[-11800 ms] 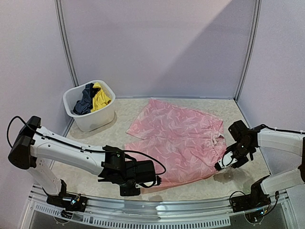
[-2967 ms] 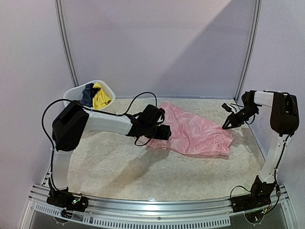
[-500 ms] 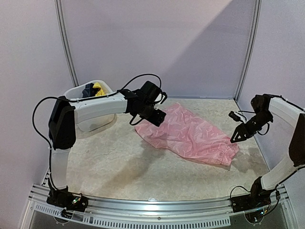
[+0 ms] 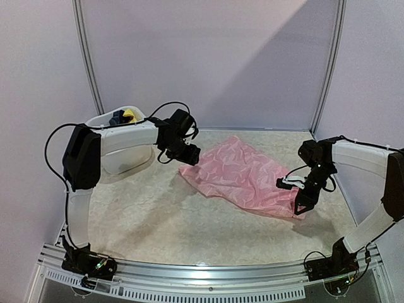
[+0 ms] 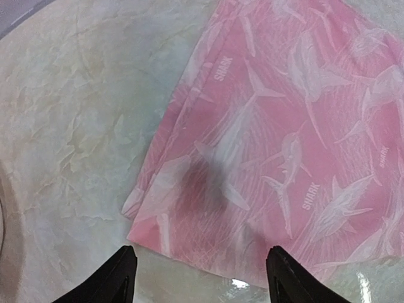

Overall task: Fold and stack the mixed laundry pile
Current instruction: Smooth out the rectangle-folded shorts at the center of the board.

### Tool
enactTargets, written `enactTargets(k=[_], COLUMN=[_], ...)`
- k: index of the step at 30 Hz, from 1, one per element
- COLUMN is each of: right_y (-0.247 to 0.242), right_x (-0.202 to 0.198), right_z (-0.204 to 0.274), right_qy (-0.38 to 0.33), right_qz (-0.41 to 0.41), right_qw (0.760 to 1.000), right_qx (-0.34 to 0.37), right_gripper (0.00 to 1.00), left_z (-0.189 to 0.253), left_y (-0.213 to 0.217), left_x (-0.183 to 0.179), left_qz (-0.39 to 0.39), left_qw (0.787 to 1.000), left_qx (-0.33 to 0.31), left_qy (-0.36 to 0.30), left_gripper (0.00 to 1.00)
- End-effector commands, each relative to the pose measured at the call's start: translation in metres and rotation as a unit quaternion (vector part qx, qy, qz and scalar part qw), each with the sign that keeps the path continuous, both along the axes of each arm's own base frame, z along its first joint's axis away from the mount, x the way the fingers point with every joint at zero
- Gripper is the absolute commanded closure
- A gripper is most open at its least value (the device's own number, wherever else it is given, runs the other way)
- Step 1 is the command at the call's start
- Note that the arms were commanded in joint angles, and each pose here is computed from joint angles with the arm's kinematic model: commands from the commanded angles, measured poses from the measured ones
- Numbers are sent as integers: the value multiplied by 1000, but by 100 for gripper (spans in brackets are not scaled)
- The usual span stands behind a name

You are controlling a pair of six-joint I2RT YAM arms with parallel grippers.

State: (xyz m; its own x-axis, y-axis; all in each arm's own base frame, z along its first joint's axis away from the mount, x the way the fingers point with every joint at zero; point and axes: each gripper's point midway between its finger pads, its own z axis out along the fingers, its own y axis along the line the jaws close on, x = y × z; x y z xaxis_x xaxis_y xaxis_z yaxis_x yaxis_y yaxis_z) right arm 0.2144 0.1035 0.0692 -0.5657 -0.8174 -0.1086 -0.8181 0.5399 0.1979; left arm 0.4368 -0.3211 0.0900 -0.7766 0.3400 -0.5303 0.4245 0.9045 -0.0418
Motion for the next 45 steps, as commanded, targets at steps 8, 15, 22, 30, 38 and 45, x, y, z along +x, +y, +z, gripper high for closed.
enactTargets(k=[8, 15, 22, 30, 38, 45], right_y=[-45, -63, -83, -102, -103, -101], right_x=[6, 4, 15, 54, 64, 62], right_z=[-28, -49, -53, -21, -18, -19], right_qy=[-84, -103, -142, -220, -213, -209], right_qz=[84, 116, 144, 151, 133, 121], right_qw=[984, 972, 954, 938, 946, 951], right_qx=[-131, -177, -221, -223, -204, -194], right_gripper=[49, 70, 83, 87, 81, 79], left_z=[-46, -59, -64, -67, -74, -70], left_y=[48, 54, 54, 49, 33, 40], left_x=[4, 9, 12, 23, 10, -1], left_qz=[105, 130, 130, 120, 97, 86], left_qw=[989, 986, 986, 988, 982, 983], left_qx=[-37, -48, -48, -48, -83, -67], left_qy=[96, 97, 92, 90, 137, 147], left_gripper=[28, 30, 30, 32, 39, 43])
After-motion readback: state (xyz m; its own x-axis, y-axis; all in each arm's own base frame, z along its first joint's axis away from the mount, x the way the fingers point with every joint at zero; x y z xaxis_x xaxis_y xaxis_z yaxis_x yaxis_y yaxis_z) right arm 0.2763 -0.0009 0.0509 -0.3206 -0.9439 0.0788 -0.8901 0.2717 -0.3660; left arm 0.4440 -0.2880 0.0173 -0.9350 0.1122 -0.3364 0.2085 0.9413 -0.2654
